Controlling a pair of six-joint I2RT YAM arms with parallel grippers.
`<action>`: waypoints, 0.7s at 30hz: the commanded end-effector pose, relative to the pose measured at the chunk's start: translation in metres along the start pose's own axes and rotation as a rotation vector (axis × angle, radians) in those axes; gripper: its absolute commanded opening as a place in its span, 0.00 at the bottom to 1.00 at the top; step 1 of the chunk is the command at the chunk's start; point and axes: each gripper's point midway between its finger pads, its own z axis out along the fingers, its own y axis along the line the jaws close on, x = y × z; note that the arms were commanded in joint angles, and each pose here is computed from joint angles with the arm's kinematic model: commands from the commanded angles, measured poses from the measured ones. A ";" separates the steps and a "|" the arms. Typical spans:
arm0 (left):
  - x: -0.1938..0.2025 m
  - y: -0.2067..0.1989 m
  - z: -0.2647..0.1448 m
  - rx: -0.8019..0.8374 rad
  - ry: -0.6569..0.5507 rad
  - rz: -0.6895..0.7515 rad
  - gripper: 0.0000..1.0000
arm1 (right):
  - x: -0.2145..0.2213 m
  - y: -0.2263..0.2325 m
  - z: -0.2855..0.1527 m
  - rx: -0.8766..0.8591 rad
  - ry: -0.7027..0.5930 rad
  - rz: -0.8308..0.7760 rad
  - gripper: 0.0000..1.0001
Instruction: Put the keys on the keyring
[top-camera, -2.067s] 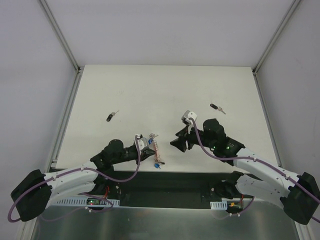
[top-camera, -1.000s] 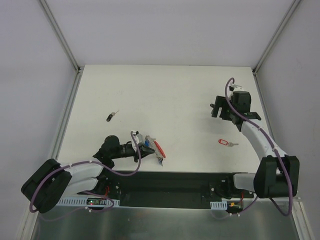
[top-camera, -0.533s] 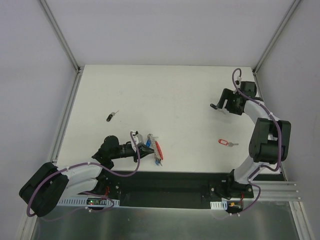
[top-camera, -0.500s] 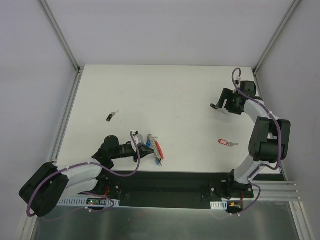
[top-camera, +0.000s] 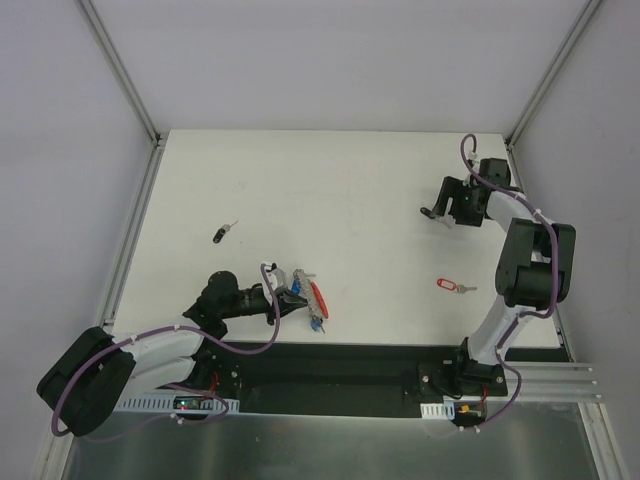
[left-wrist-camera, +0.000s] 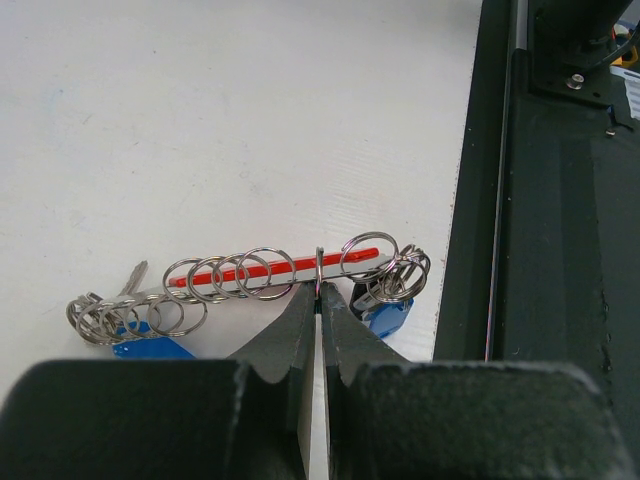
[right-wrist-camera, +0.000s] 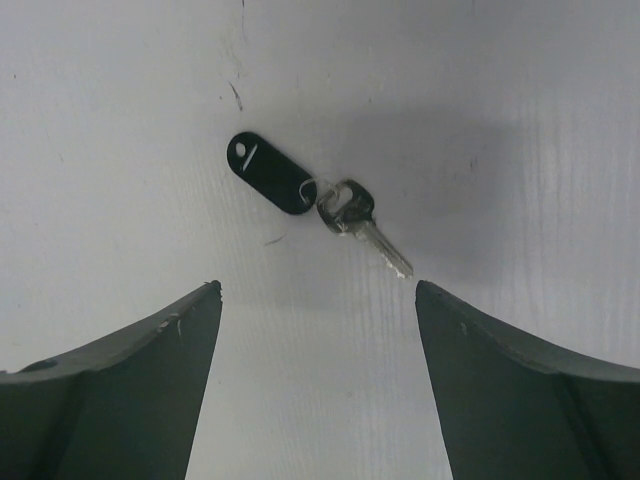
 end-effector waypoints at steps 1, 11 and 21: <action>-0.028 0.007 0.004 -0.006 -0.069 0.072 0.00 | -0.022 0.007 0.009 -0.064 -0.003 -0.055 0.81; -0.029 0.005 0.003 0.000 -0.071 0.076 0.00 | -0.021 0.006 0.022 -0.079 0.049 -0.062 0.76; -0.031 0.004 0.003 0.001 -0.076 0.080 0.00 | -0.023 0.004 0.028 -0.083 0.107 -0.096 0.60</action>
